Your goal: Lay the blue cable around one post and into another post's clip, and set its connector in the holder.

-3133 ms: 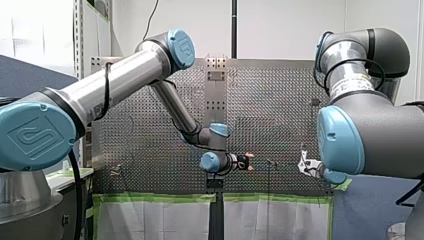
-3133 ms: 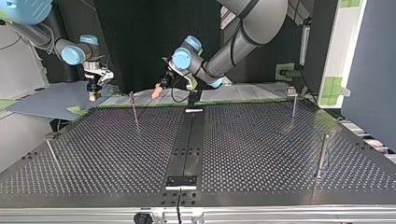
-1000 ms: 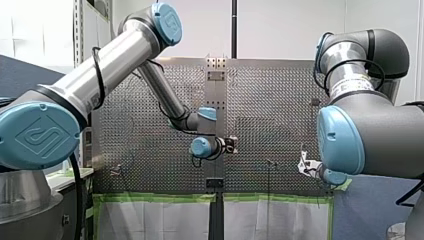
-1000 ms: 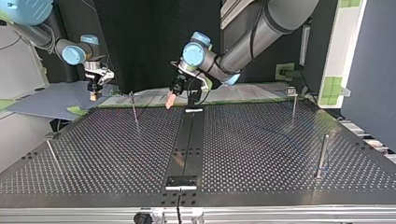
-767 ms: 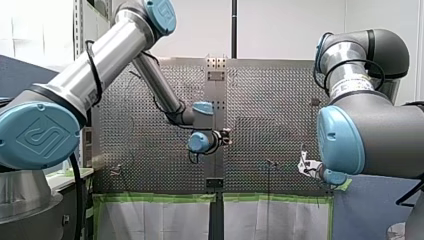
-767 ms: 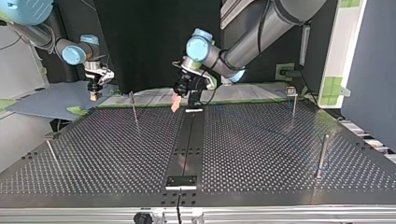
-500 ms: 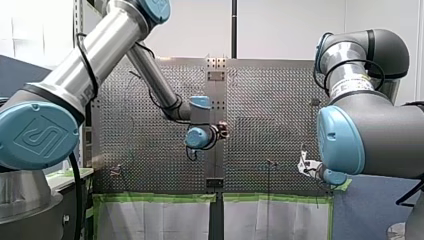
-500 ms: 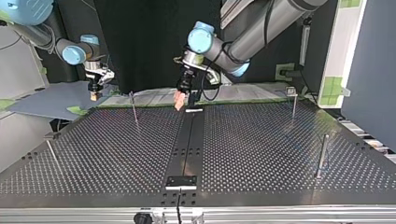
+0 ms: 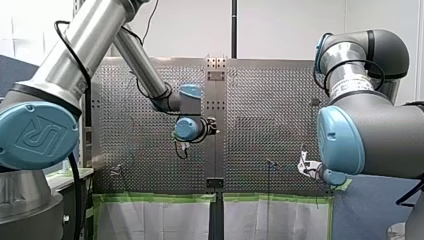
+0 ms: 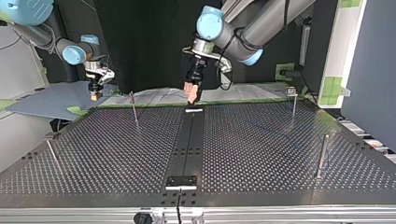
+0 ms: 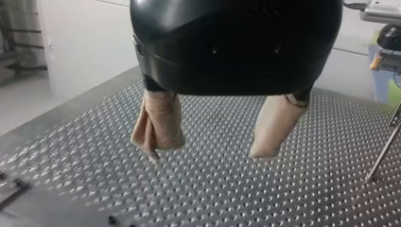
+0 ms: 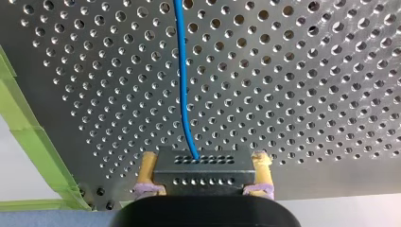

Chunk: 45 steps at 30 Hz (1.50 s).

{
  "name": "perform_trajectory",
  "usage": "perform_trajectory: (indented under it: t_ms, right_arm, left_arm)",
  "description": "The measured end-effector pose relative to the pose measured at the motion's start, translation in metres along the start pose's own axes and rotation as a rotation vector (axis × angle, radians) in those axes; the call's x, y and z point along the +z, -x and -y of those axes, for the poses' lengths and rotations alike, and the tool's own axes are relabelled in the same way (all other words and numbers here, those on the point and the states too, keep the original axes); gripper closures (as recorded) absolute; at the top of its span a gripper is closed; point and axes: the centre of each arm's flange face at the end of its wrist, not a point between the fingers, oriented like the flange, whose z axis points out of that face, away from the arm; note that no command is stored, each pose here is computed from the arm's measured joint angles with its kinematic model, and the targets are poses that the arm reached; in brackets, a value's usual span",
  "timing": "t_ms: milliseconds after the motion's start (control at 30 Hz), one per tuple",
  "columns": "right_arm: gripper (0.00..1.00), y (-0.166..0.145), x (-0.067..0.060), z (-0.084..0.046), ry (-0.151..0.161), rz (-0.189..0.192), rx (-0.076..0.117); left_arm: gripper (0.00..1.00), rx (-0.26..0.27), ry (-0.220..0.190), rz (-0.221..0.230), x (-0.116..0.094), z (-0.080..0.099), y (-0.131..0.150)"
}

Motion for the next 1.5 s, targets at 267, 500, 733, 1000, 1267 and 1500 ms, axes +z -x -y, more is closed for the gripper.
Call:
perform_trajectory:
  t_ms: [267,500,733,1000,1267,1500]
  right_arm:
    - [1.00,0.000,0.000,0.000,-0.001,0.000,0.000]
    - [1.00,0.001,0.000,0.001,-0.004,0.001,0.000]
    - [1.00,0.002,0.000,0.001,-0.007,0.002,0.000]
    - [1.00,0.002,0.000,0.002,-0.008,0.003,-0.001]
    - [1.00,0.003,0.000,0.004,-0.012,0.003,-0.002]
    - [1.00,0.004,0.000,0.006,-0.015,0.005,-0.003]
  left_arm:
    - [0.00,-0.066,0.136,-0.002,-0.029,-0.032,0.022]
    - [0.00,-0.132,0.220,0.026,-0.045,-0.066,0.044]
    - [0.00,-0.218,0.208,0.073,-0.052,-0.087,0.071]
    - [0.00,-0.308,0.157,0.168,-0.043,-0.100,0.115]
    - [0.00,-0.382,0.154,0.237,-0.039,-0.121,0.149]
    - [0.00,-0.437,0.133,0.268,-0.032,-0.142,0.159]
